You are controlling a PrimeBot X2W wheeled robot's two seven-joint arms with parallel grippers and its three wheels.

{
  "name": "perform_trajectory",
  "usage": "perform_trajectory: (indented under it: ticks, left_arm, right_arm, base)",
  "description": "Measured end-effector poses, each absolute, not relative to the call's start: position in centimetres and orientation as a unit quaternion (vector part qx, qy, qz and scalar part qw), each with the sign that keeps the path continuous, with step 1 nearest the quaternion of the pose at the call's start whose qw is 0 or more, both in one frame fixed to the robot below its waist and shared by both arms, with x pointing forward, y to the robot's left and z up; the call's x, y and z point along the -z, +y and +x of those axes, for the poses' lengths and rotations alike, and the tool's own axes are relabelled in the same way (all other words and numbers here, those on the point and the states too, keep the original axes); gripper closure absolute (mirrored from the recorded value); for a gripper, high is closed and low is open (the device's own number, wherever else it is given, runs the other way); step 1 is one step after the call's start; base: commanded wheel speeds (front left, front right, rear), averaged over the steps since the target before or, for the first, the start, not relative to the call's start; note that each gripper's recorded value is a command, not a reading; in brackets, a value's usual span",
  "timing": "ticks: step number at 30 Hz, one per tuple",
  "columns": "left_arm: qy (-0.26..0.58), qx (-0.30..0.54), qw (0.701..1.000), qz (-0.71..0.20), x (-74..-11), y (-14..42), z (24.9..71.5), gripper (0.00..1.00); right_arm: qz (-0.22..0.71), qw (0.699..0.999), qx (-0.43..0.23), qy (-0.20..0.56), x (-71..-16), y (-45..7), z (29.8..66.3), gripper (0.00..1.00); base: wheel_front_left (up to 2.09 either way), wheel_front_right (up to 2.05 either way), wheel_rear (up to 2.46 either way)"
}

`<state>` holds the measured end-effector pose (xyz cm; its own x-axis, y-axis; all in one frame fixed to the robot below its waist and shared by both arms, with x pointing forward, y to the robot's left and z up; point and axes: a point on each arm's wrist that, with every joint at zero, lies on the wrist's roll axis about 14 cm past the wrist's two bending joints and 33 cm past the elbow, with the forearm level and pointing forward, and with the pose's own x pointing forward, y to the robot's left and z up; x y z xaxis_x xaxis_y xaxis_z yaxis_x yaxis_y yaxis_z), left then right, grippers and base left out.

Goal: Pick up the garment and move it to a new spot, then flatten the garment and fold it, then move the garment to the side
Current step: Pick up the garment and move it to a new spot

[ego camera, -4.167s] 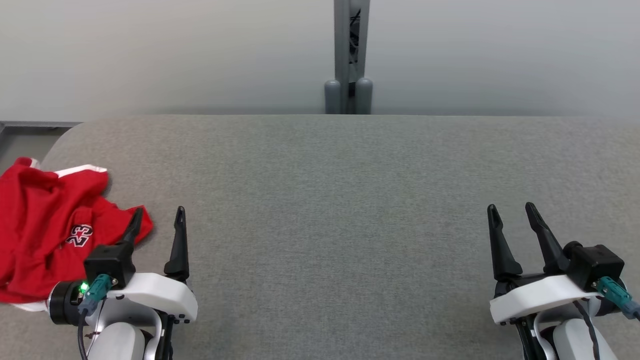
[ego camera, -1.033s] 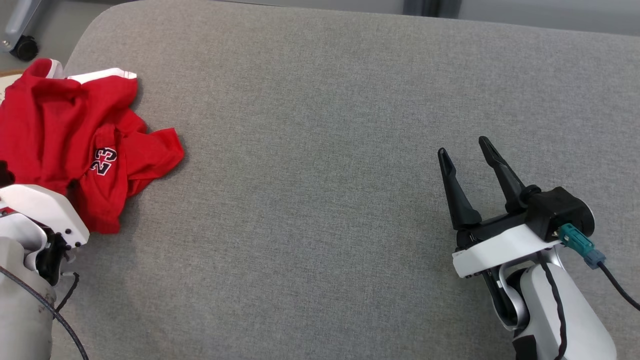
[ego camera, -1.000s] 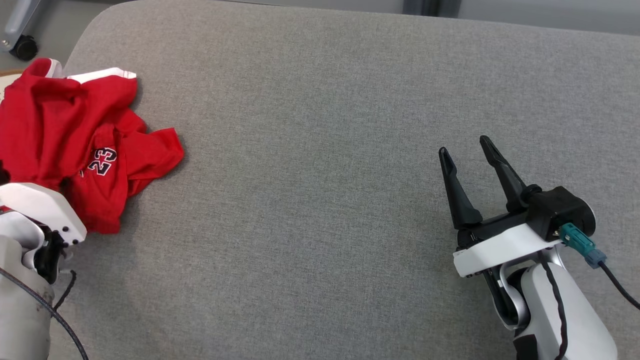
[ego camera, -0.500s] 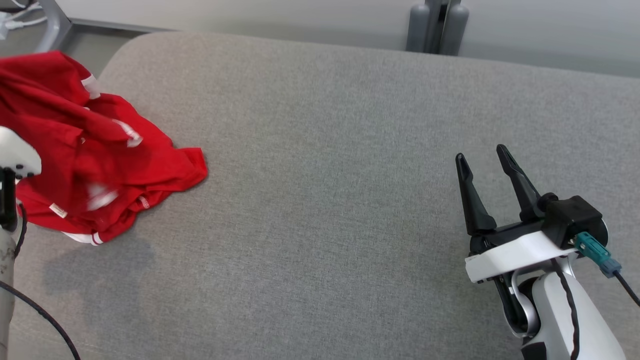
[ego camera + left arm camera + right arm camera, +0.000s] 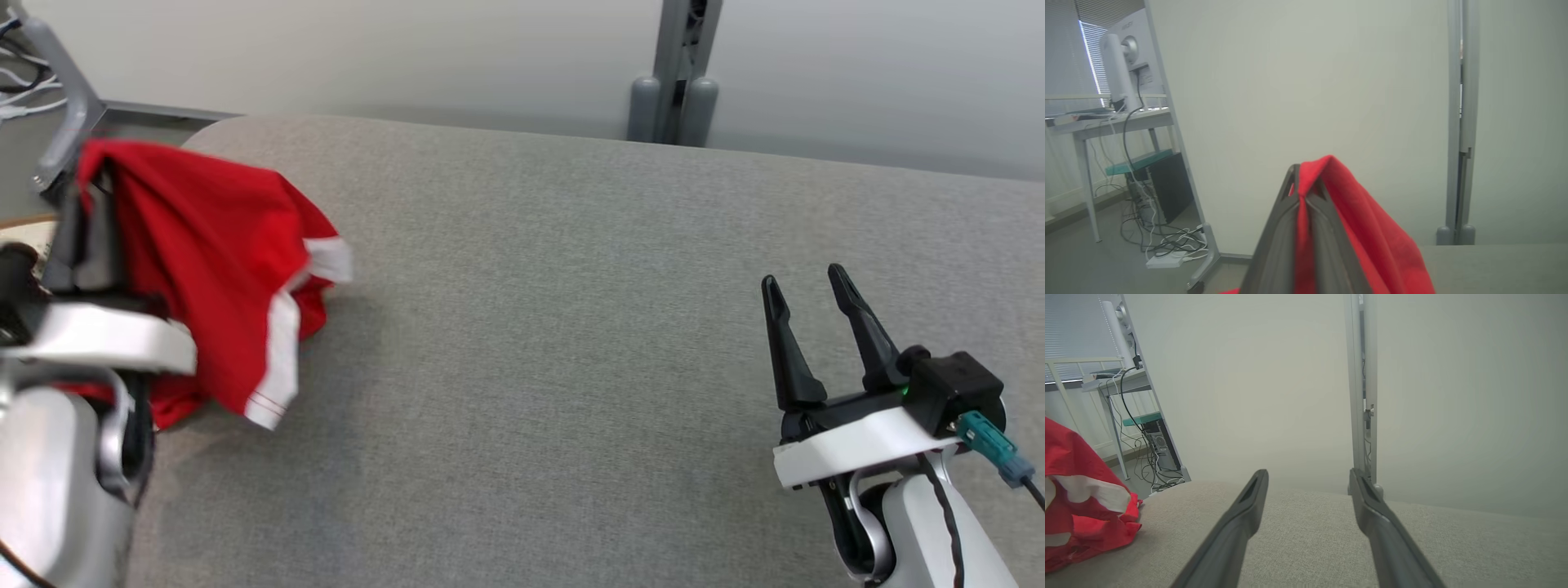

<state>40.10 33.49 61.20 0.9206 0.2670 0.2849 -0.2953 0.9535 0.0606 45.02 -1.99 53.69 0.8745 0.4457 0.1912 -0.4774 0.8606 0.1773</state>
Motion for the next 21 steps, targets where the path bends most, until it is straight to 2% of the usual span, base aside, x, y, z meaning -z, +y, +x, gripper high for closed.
perform_trajectory:
  ticks: [9,21]
  left_arm:
    - [-0.099,-0.075,0.992,0.002,-57.8,25.6,38.9,1.00]
    - [-0.058,0.102,0.992,-0.041,-55.3,12.5,42.0,1.00]
  right_arm:
    - [0.104,0.970,-0.203,-0.078,-53.9,-5.2,44.0,0.00]
    - [0.094,0.984,-0.125,-0.085,-53.9,-11.4,42.7,0.00]
  base:
    - [0.00,0.00,0.00]
    - [0.00,0.00,0.00]
